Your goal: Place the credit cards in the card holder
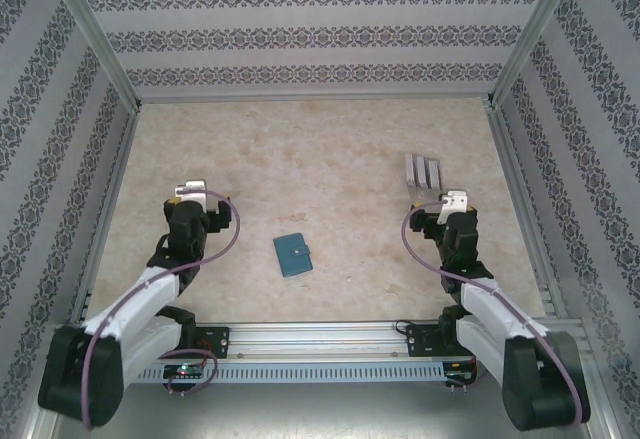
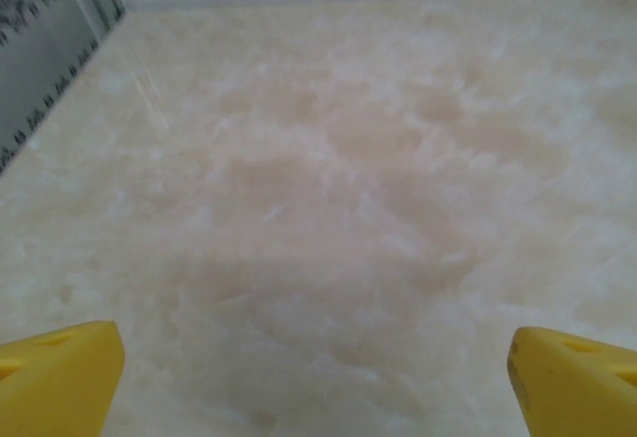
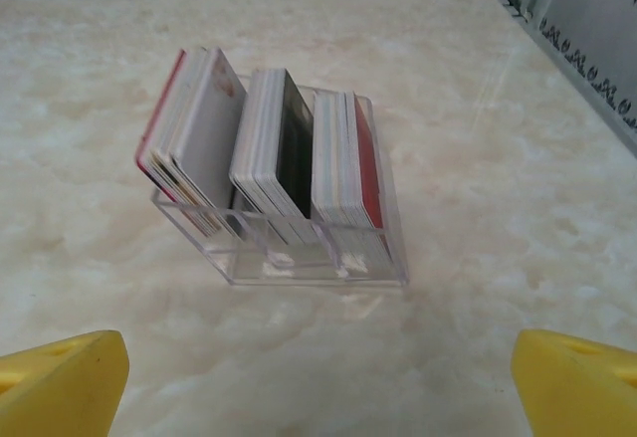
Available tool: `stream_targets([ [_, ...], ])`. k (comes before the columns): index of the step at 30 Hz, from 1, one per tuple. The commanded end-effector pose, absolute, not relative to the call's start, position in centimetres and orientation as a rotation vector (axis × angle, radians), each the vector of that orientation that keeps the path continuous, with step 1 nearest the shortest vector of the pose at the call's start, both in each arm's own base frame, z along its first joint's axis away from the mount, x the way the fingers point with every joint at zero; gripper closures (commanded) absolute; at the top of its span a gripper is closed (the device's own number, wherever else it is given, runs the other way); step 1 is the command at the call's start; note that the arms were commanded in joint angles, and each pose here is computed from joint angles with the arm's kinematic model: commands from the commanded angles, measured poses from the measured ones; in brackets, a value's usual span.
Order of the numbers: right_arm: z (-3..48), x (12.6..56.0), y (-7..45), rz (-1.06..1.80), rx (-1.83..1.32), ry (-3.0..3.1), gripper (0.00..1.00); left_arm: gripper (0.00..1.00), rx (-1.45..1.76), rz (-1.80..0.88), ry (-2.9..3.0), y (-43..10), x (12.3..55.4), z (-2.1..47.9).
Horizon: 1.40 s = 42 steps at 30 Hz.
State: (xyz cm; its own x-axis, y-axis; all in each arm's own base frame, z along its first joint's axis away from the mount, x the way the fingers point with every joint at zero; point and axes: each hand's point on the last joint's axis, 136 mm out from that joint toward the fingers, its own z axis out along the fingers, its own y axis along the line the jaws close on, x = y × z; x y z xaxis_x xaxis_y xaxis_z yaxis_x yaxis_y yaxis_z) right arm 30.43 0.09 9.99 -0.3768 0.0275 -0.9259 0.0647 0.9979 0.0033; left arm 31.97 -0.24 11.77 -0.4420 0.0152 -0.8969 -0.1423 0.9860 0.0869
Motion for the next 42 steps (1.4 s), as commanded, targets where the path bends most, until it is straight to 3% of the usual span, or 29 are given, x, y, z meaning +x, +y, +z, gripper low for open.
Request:
stream_targets([
  [1,13.5,32.5,0.5,-0.01,0.026,1.793,0.02,0.01,-0.05,0.141,1.911,-0.6,34.6,13.9],
  [12,11.2,38.0,-0.6,0.045,0.076,1.748,0.02,0.01,-0.021,0.115,1.881,0.2,37.7,11.7],
  [20,10.4,38.9,-0.4,0.038,0.054,1.865,0.02,0.01,-0.061,0.125,1.963,1.1,39.4,8.4],
  [42,10.6,39.7,0.2,-0.011,0.027,1.888,0.02,0.01,-0.077,0.139,1.95,1.4,39.6,8.5],
])
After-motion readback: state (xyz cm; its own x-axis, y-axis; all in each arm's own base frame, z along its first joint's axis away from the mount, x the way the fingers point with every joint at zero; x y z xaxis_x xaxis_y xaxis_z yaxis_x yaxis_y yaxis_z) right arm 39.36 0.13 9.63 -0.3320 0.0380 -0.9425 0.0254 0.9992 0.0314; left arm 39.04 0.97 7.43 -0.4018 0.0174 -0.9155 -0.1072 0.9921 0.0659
